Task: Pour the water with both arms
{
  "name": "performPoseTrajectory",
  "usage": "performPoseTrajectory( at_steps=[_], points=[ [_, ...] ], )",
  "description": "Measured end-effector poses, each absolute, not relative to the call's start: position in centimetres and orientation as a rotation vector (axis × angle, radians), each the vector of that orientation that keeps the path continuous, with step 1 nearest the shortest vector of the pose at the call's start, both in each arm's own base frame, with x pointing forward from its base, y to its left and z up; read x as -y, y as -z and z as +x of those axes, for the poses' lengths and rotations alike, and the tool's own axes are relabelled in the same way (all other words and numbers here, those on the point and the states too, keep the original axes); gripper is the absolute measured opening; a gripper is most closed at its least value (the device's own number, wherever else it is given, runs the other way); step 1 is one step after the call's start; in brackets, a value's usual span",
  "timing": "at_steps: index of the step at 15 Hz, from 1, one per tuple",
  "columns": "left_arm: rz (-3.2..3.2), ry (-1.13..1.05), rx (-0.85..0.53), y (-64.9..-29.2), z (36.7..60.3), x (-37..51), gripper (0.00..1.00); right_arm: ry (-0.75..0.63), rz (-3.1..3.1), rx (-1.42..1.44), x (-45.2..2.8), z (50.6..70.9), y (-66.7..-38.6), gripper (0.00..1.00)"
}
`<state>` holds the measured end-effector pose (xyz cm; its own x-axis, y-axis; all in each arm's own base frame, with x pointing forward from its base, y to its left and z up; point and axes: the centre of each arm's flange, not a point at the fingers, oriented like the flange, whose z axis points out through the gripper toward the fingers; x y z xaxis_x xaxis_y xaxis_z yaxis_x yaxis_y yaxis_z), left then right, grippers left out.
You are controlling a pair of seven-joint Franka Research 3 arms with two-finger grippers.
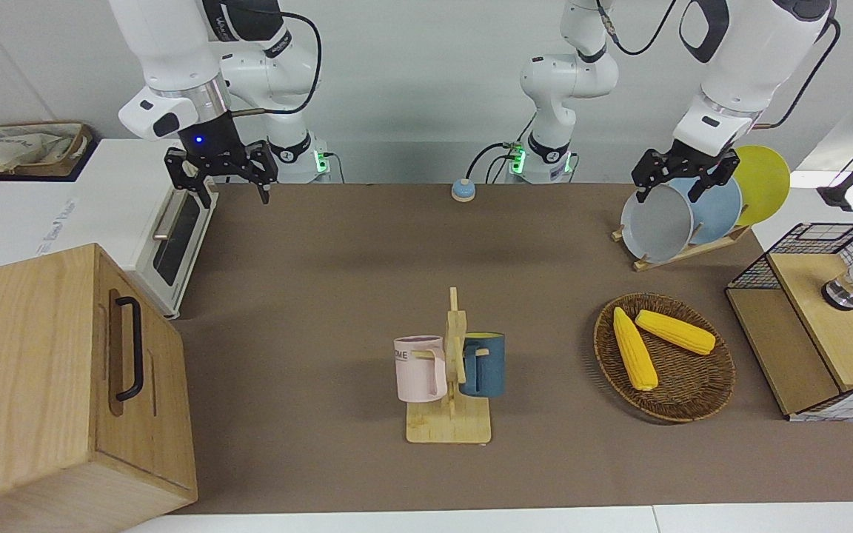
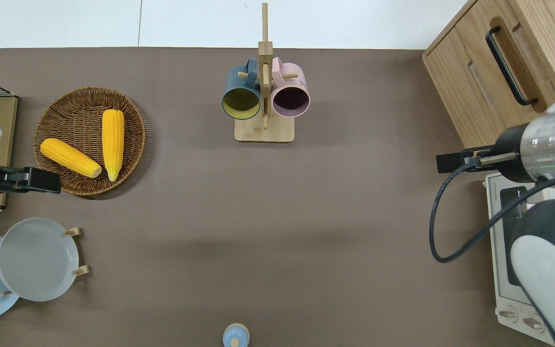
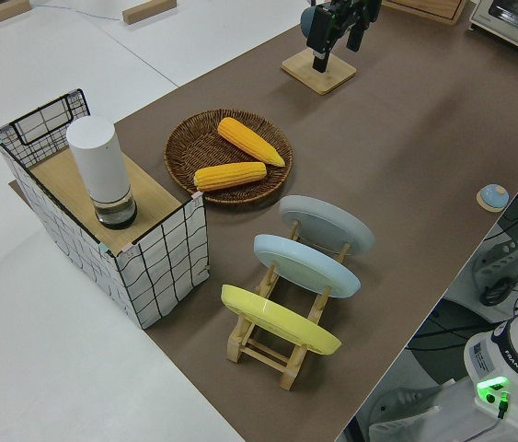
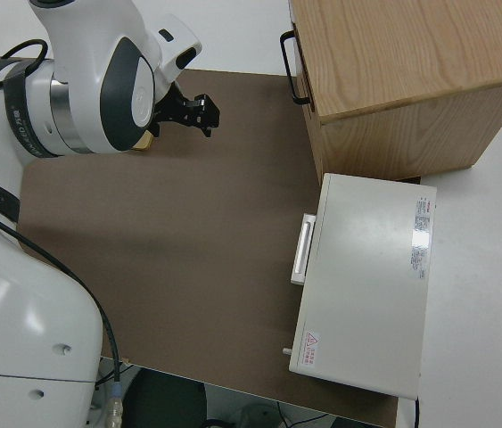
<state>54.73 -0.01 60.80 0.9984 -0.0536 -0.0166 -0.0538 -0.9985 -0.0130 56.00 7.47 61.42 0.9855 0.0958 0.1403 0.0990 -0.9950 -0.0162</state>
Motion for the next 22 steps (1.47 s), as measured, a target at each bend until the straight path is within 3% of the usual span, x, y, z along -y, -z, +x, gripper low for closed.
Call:
performPoseTrajectory(
  at_steps=[13, 22],
  points=[
    [-3.122, -0.013, -0.212, -60.6, 52.4, -17.1, 1.00, 0.593, -3.093, 0.720, -18.7, 57.3, -57.6, 0.99],
    [-3.096, 0.025, -0.302, -59.5, 50.4, -26.8, 1.00, 0.808, -3.014, 1.182, -23.5, 59.3, -54.1, 0.99]
  ],
)
